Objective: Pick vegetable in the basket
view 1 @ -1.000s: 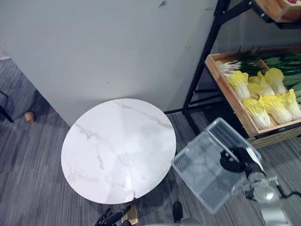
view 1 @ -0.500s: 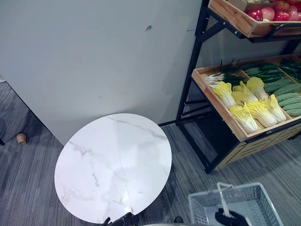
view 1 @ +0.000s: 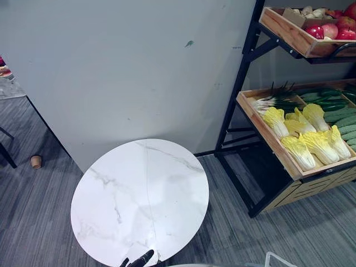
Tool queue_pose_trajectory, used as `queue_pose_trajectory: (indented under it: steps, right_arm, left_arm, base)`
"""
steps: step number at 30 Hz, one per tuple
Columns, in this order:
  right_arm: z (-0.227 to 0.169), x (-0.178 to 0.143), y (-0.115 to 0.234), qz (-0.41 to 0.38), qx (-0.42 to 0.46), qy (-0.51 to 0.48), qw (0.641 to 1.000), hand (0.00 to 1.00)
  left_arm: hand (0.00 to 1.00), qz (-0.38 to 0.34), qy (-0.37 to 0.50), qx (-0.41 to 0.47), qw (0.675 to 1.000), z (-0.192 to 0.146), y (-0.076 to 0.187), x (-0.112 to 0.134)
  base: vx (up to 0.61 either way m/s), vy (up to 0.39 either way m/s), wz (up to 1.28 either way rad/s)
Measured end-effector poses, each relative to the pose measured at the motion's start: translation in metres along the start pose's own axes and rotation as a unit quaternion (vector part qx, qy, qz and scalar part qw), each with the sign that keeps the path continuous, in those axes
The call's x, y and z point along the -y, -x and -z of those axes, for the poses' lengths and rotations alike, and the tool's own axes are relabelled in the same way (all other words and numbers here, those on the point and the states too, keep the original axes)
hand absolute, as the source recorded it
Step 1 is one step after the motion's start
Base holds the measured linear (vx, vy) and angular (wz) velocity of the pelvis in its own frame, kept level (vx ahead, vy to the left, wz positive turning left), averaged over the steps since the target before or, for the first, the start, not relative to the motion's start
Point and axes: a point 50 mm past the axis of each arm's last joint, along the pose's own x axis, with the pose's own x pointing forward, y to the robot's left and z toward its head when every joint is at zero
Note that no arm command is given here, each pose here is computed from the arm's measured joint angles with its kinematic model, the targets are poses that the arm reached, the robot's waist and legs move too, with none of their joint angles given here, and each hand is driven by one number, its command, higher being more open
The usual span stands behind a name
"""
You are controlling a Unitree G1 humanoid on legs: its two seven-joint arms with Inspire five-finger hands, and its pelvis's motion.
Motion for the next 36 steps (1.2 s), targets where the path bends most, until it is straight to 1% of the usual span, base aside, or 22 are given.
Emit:
queue_pose_trajectory:
  steps: [3, 9, 15, 18, 20, 22, 25, 27, 30, 36]
  right_arm:
    - [0.002, 0.001, 0.0, -0.015, 0.004, -0.015, 1.0, 0.0]
    - [0.002, 0.002, 0.001, -0.02, 0.011, -0.013, 1.0, 0.0]
    - [0.008, 0.008, 0.003, -0.025, 0.014, -0.032, 0.999, 0.0]
    - [0.006, 0.003, 0.003, -0.033, 0.02, -0.036, 0.999, 0.0]
    - [-0.001, -0.006, 0.001, -0.05, 0.032, -0.033, 0.998, 0.0]
    - [-0.023, -0.007, -0.001, -0.067, 0.062, -0.012, 0.996, 0.0]
    - [-0.033, -0.016, -0.003, -0.083, 0.076, 0.004, 0.994, 0.0]
    - [-0.028, -0.022, -0.002, -0.088, 0.072, -0.012, 0.994, 0.0]
    - [-0.027, -0.02, -0.002, -0.085, 0.07, -0.047, 0.993, 0.0]
    - [-0.032, -0.014, -0.002, -0.079, 0.081, -0.037, 0.993, 0.0]
  left_arm:
    - [1.0, 0.002, 0.0, 0.005, 1.0, 0.0, 0.0, 0.001]
    - [1.0, 0.004, -0.009, 0.003, 1.0, 0.0, -0.001, 0.002]
    - [1.0, 0.01, -0.029, 0.002, 1.0, -0.002, -0.003, 0.006]
    - [1.0, 0.002, 0.001, 0.019, 1.0, -0.008, -0.004, 0.004]
    - [1.0, 0.001, 0.027, 0.047, 0.999, -0.017, -0.005, 0.007]
    - [1.0, 0.01, 0.059, 0.054, 0.997, -0.011, -0.007, 0.022]
    - [1.0, 0.002, 0.077, 0.06, 0.995, -0.01, -0.007, 0.022]
    - [1.0, -0.002, 0.084, 0.078, 0.993, -0.018, -0.007, 0.019]
    - [1.0, 0.001, 0.086, 0.076, 0.993, -0.019, -0.009, 0.022]
    - [1.0, 0.031, 0.085, 0.074, 0.993, -0.023, -0.015, 0.046]
  base:
    - [-0.01, -0.028, 0.06]
    - [0.0, -0.019, -0.02]
    - [0.0, -0.044, -0.16]
    - [0.03, -0.063, -0.5]
    - [0.0, -0.131, -1.2]
    - [-0.07, 0.011, -1.68]
    - [-0.09, 0.128, -1.1]
    - [-0.06, 0.098, -0.69]
    - [0.01, 0.065, -0.38]
    - [0.05, 0.028, -0.11]
